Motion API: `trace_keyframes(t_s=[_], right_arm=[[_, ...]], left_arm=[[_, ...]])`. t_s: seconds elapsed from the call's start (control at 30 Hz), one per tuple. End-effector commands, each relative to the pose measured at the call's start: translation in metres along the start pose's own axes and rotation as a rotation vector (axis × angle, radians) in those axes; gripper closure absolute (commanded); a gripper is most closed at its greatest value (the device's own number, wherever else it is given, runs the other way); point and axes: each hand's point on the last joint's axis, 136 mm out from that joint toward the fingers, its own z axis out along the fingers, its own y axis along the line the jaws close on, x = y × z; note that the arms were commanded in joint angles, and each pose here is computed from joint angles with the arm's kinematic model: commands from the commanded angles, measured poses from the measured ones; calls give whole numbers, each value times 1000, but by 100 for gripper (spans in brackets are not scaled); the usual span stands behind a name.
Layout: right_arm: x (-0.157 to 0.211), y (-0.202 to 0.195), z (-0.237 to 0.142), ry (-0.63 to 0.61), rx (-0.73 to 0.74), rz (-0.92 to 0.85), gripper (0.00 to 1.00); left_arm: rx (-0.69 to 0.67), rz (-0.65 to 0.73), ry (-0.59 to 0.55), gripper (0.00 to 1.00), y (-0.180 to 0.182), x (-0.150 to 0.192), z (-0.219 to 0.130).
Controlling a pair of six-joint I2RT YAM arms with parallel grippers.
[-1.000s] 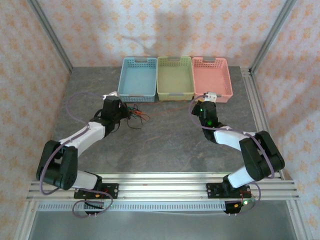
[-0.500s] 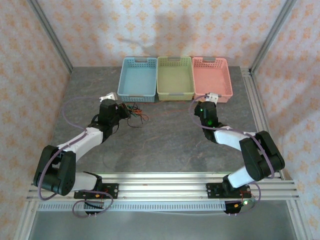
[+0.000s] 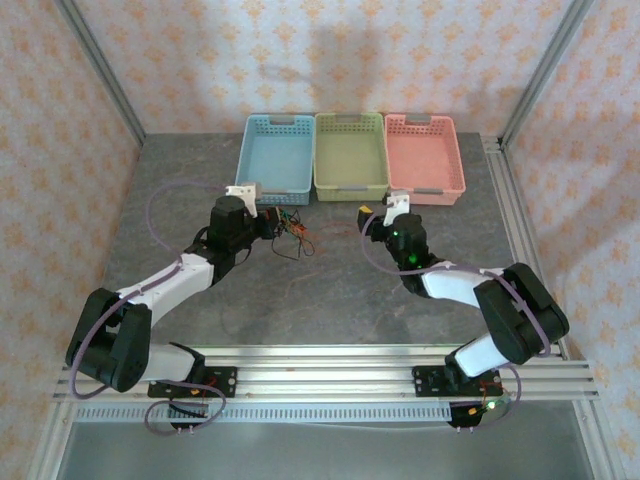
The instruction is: Untangle the cables
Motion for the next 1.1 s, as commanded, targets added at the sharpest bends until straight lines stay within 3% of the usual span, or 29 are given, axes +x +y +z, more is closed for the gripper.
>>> trace_keyframes(t_s=[0.0,0.07,0.27,0.47,0.63,0.83,0.97,1.07], right_arm=[[-8,-11,0,-18,65,-54,25],[-8,7,0,-28,-37,-60,27],[15,100,-8,20,-523,-135,36],[50,151,-27,105,-733,-318,38],[78,170,-33,183,-817,-427,37],[79,172,-36,183,-826,-438,40],[68,167,-36,130,-786,-430,35],[77,173,-38,161,-827,-440,35]], left_arm=[[38,77,-25,100,-11,-14,-7],[76,94,-15,100,-17,-12,-6],[129,159,-7,100,-27,-11,-11],[164,187,-20,100,-32,-11,-16],[163,187,-32,100,-32,-13,-19],[59,151,-55,100,-11,-18,-18],[-44,109,-77,100,12,-23,-20],[-52,95,-98,100,15,-25,-24]])
